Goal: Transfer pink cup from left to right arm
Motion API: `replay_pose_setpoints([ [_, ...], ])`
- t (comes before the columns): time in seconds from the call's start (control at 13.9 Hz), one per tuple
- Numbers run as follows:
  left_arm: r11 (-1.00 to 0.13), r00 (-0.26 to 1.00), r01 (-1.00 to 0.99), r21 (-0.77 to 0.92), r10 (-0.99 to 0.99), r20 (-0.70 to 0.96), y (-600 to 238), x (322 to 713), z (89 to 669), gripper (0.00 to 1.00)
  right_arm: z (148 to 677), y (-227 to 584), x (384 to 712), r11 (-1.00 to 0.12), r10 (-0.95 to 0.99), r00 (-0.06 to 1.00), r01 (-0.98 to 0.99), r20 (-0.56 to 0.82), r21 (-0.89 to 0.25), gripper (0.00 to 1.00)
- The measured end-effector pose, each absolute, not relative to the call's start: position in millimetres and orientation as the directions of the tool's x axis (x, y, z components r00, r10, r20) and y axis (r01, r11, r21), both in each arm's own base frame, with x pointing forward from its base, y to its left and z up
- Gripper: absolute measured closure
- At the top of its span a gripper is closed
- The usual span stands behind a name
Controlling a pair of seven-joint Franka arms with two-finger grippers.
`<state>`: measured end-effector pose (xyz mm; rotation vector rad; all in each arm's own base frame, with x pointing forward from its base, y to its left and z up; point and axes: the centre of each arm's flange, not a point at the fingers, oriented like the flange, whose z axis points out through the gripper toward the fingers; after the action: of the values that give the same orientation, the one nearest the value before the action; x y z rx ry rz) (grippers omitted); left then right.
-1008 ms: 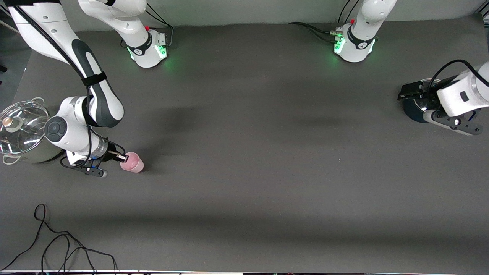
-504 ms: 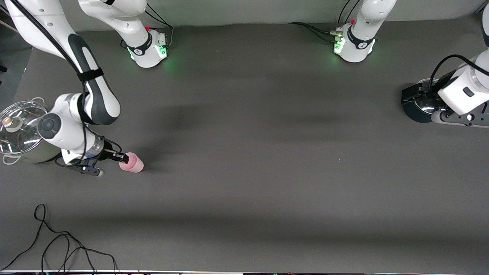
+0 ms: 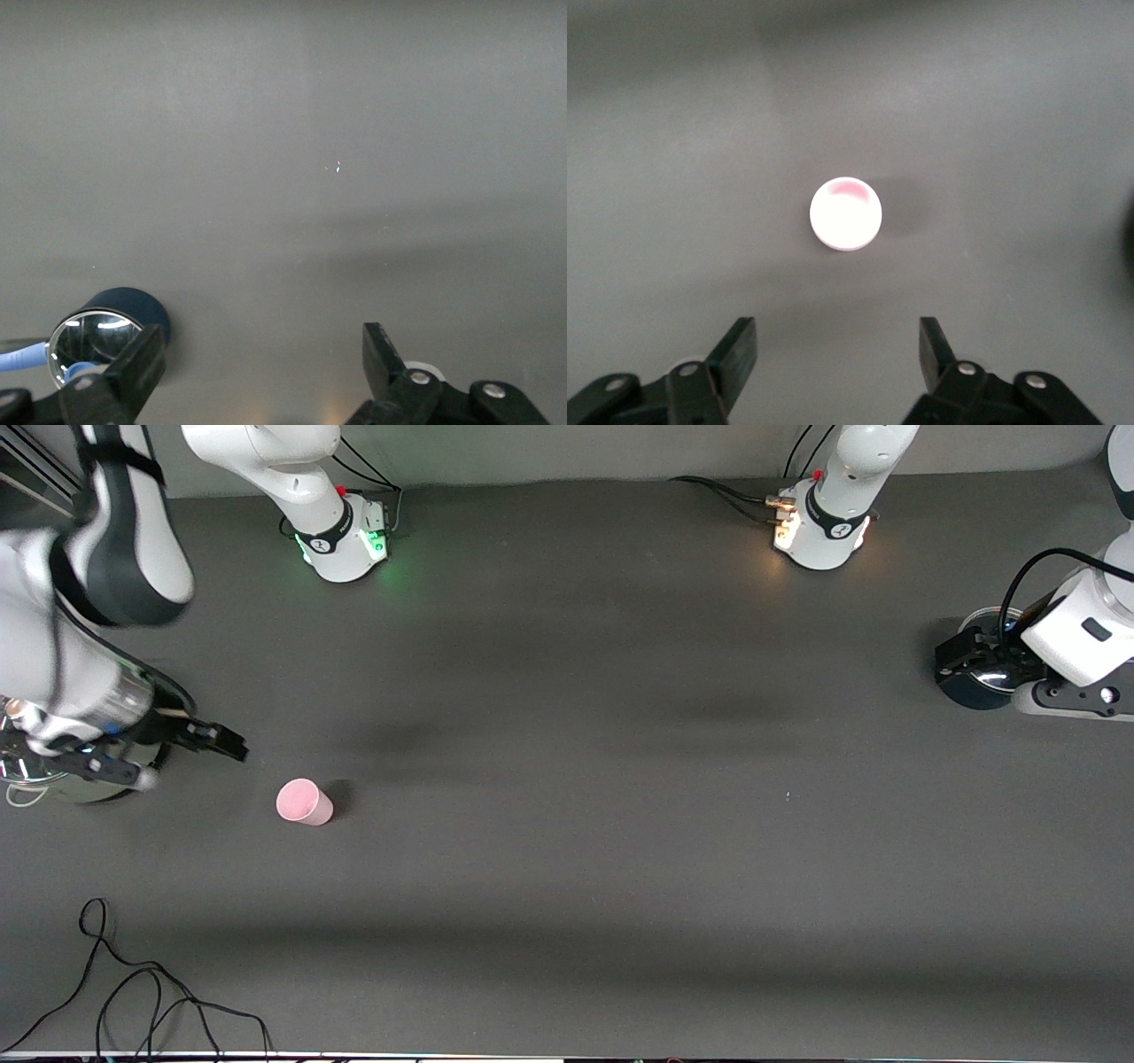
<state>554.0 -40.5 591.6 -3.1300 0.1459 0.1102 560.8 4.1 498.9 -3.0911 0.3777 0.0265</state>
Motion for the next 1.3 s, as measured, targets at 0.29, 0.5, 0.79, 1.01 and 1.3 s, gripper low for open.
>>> replay_pose_setpoints([
  [0.29,-0.996,0.995,-0.085,-0.008,-0.085,-0.06,-38,558,594,0.0,586,4,545,-0.972,-0.232,0.97,-0.233,-0.073,-0.015,0.13],
  [0.5,-0.996,0.995,-0.087,-0.016,-0.086,-0.059,-42,559,593,0.0,627,-9,536,-0.968,-0.25,0.966,-0.251,-0.071,-0.016,0.0],
  [0.79,-0.995,0.994,-0.097,-0.012,-0.096,-0.053,-51,559,596,0.0,638,-48,537,-0.976,-0.213,0.975,-0.215,-0.06,-0.025,0.0],
  [1.01,-0.996,0.995,-0.092,-0.002,-0.092,-0.046,-49,560,596,0.0,636,-42,545,-0.983,-0.182,0.981,-0.184,-0.071,-0.023,0.0],
  [1.3,-0.995,0.994,-0.1,0.001,-0.1,-0.043,-53,560,597,0.0,627,-27,552,-0.996,-0.08,0.992,-0.083,-0.093,-0.026,0.0],
])
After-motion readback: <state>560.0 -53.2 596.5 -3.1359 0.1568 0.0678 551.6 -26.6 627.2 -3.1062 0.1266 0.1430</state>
